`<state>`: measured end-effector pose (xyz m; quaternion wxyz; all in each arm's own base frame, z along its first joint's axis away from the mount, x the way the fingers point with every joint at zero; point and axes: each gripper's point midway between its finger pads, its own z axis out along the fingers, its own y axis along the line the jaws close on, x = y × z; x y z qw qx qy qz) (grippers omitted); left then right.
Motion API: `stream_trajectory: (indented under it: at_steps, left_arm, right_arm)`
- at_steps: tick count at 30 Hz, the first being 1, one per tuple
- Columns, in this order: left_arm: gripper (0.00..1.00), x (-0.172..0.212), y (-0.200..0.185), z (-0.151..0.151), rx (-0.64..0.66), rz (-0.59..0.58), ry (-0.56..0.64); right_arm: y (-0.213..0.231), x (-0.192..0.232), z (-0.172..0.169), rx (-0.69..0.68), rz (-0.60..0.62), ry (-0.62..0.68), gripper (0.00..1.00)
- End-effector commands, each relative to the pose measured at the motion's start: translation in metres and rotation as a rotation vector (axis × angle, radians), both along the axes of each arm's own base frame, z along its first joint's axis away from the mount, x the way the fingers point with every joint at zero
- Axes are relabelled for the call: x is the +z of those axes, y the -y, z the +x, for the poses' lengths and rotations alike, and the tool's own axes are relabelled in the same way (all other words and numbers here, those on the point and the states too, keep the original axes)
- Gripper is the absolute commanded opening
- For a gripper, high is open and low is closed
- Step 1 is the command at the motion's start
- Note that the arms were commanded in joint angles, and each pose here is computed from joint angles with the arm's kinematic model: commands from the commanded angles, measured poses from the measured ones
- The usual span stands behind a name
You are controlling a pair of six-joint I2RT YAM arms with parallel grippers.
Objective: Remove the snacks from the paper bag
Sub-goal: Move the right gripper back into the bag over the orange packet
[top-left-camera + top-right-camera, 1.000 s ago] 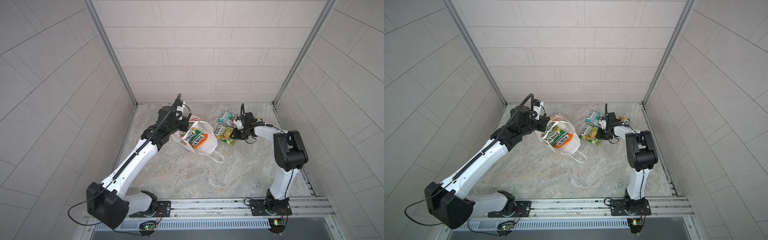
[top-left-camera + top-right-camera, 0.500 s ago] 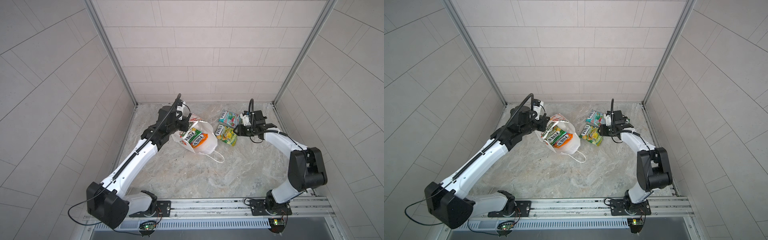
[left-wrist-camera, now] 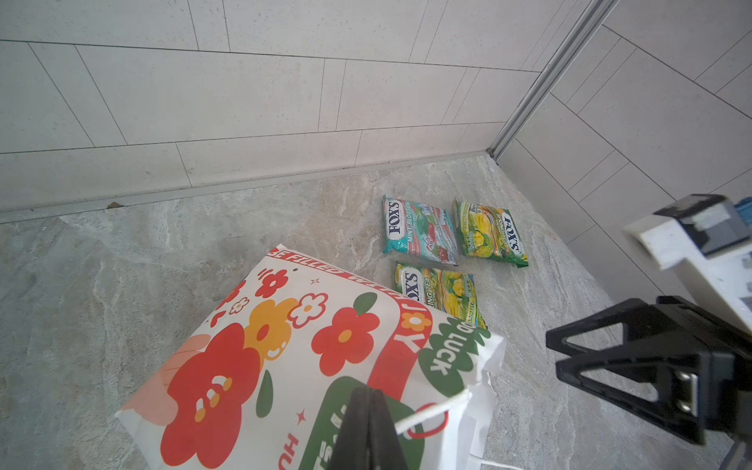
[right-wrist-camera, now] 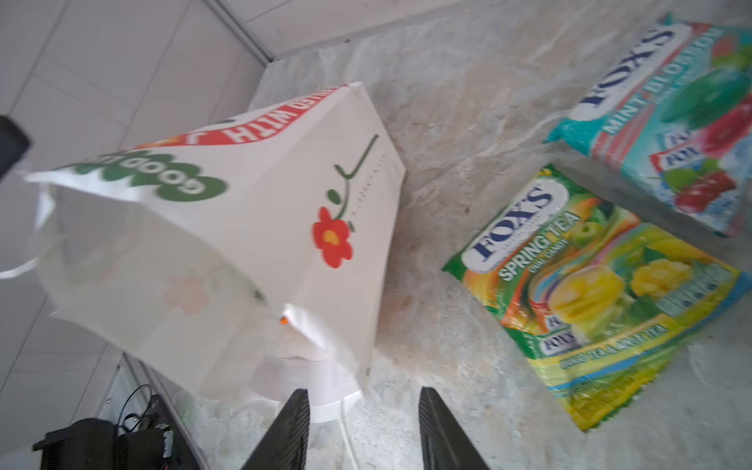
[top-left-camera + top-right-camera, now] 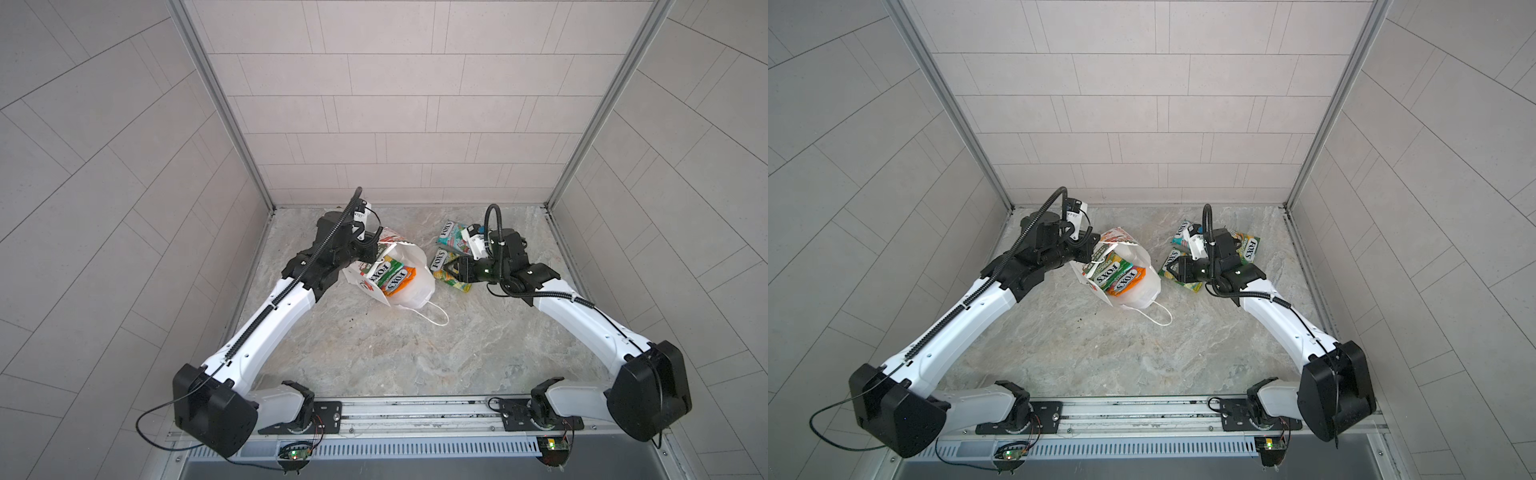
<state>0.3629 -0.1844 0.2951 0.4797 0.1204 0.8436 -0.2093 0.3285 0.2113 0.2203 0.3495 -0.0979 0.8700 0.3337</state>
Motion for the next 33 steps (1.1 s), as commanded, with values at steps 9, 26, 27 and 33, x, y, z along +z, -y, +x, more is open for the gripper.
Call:
stream_trajectory:
  at_steps: [9,26,27,33]
  left_arm:
    - [0.0,0.008,-0.001,0.0,0.001,-0.003,0.032]
    - [0.0,0.007,0.003,-0.002,-0.011,-0.034,0.023]
    - [0.0,0.009,0.005,-0.002,-0.016,-0.041,0.024]
    - [0.0,0.01,0.007,-0.003,-0.026,-0.059,0.02]
  right_arm:
    - [-0.069,-0.014,-0.037,0.123,-0.014,0.033,0.42]
    - [-0.101,-0.079,-0.008,-0.077,-0.219,-0.02,0.39]
    - [-0.099,-0.081,-0.005,-0.11,-0.218,-0.035,0.39]
    - [-0.098,-0.096,0.008,-0.23,-0.191,-0.085,0.39]
